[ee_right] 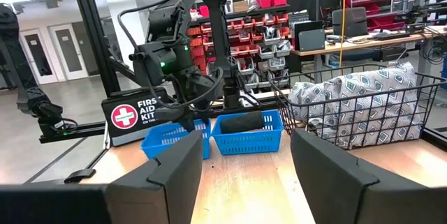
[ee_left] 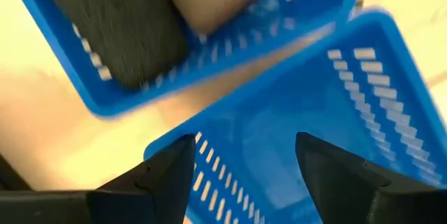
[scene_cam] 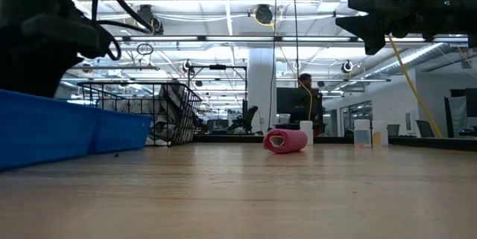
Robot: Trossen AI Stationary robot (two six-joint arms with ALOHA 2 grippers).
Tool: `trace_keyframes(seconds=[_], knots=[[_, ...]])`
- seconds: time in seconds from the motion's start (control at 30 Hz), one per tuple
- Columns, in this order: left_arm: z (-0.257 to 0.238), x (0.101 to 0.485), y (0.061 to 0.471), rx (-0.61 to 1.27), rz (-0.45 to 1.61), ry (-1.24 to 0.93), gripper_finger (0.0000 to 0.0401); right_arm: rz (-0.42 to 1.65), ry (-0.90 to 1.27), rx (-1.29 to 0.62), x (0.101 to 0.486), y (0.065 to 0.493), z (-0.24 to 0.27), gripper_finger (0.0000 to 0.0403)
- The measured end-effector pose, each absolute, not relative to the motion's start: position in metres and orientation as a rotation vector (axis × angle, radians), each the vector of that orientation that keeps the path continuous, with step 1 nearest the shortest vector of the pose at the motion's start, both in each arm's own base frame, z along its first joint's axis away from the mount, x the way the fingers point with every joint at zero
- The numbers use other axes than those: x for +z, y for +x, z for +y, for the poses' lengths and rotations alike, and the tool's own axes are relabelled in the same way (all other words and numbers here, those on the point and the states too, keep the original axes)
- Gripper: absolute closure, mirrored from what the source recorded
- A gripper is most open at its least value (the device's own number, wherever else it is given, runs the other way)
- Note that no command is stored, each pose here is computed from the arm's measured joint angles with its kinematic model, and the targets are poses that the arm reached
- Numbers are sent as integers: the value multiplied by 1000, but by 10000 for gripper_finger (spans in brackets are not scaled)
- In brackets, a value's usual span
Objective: Pick & Place Medicine items
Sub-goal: Adjust the bottom blue basket
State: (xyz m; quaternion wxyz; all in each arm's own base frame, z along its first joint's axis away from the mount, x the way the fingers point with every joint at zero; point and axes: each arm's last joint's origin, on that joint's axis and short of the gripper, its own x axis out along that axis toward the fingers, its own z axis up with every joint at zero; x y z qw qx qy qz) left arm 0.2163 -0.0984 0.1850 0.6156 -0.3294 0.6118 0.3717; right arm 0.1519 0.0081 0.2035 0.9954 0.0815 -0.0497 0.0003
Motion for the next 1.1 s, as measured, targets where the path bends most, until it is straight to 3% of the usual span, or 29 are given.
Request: trace_keyframes(seconds=[0.73, 1.1], knots=[[-85, 186, 223, 1019, 1216, -797, 146, -100, 163, -1, 203, 152, 8, 197], [-86, 186, 228, 978, 1186, -816, 146, -100, 164, -1, 203, 152, 8, 197]])
